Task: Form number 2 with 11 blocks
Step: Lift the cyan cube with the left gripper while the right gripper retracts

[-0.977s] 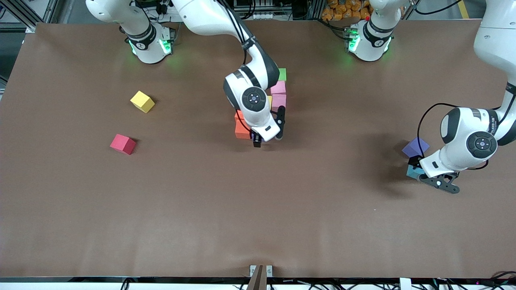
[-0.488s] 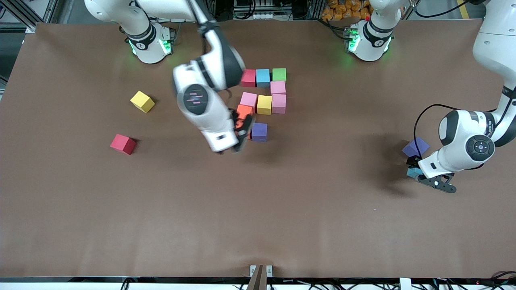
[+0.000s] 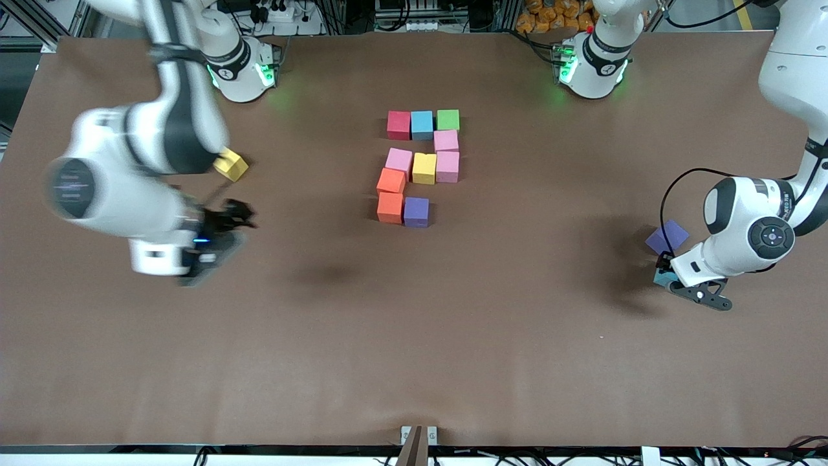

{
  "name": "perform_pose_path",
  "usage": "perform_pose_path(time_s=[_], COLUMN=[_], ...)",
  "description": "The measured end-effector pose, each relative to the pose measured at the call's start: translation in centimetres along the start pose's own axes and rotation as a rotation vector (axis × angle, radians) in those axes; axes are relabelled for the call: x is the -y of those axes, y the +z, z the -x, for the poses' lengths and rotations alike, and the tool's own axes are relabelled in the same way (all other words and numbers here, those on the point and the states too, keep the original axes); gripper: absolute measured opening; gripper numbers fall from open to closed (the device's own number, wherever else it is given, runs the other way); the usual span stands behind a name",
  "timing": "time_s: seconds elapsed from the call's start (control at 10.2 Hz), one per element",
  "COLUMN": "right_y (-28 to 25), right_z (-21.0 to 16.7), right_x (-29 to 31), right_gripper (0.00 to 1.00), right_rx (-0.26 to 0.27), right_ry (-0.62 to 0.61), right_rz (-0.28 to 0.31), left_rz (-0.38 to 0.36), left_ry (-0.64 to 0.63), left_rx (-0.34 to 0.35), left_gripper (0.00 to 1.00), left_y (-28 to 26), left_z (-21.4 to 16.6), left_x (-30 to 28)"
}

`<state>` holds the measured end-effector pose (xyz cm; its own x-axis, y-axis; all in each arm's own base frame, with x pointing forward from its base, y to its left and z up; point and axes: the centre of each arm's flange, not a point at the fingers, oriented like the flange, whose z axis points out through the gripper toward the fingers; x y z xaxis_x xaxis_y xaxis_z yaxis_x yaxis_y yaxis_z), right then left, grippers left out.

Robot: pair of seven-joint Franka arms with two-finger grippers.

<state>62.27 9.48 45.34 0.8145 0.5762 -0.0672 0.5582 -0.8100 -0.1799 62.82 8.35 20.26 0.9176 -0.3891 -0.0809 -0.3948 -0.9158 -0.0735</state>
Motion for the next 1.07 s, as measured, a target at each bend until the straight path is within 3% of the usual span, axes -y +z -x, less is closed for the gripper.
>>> perform_pose_path(time_s=[0.2, 0.39, 0.88, 1.07], right_y=[-5.2, -9.9, -13.9, -14.7], right_z=[5.7, 8.1, 10.8, 12.1], right_x=[-5.0, -5.1, -3.4, -2.2], right_gripper=[1.00, 1.00, 1.00, 1.00], right_rx=[0.015, 0.029, 0.005, -0.012], right_ry=[0.272, 0.463, 0.604, 0.607], right_rz=[-0.024, 0.016, 0.049, 0.052], left_rz=[0.090, 0.127, 0.224, 0.216], left_ry=[-0.075, -0.197, -0.631, -0.837], left_rx=[-0.025, -0.012, 0.057, 0.109], left_gripper=[0.63, 0.63, 0.61, 0.61], left_y=[-0.7, -2.4, -7.2, -8.0], left_z=[-1.1, -3.7, -7.7, -8.3], left_x=[-1.8, -6.3, -19.5, -24.7])
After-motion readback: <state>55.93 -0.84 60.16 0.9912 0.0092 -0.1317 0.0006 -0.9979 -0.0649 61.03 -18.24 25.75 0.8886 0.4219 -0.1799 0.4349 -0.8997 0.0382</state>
